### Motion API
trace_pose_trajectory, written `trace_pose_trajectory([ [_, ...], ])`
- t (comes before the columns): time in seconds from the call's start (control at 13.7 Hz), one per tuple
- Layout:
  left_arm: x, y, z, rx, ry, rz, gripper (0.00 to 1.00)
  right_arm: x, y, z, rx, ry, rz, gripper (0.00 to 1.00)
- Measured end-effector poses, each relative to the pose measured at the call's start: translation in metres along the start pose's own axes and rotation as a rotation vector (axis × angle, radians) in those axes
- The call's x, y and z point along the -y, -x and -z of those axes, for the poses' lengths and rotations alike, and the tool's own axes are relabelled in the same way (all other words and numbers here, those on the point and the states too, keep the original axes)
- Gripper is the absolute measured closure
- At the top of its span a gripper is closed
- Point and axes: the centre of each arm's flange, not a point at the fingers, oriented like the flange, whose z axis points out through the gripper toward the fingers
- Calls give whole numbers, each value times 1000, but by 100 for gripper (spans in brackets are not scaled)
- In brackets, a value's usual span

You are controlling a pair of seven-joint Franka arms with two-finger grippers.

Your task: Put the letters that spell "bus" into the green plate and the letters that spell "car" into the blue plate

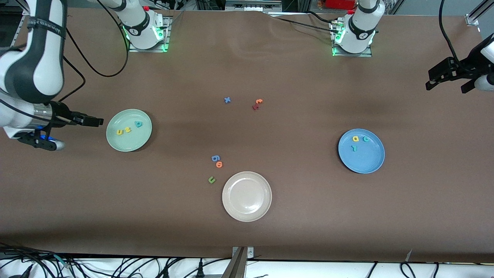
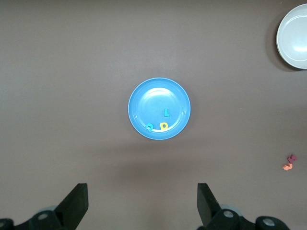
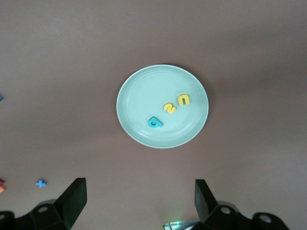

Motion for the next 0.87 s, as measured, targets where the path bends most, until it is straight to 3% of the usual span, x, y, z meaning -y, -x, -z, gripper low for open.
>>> trace_pose_trajectory([
  [0.36,-1,0,0,0,0,-2,0,-2,18,60,-37,6,5,0],
  [0.87,-5,-1,-1,2,0,-10,0,12,22,56,-11,16,25,0],
])
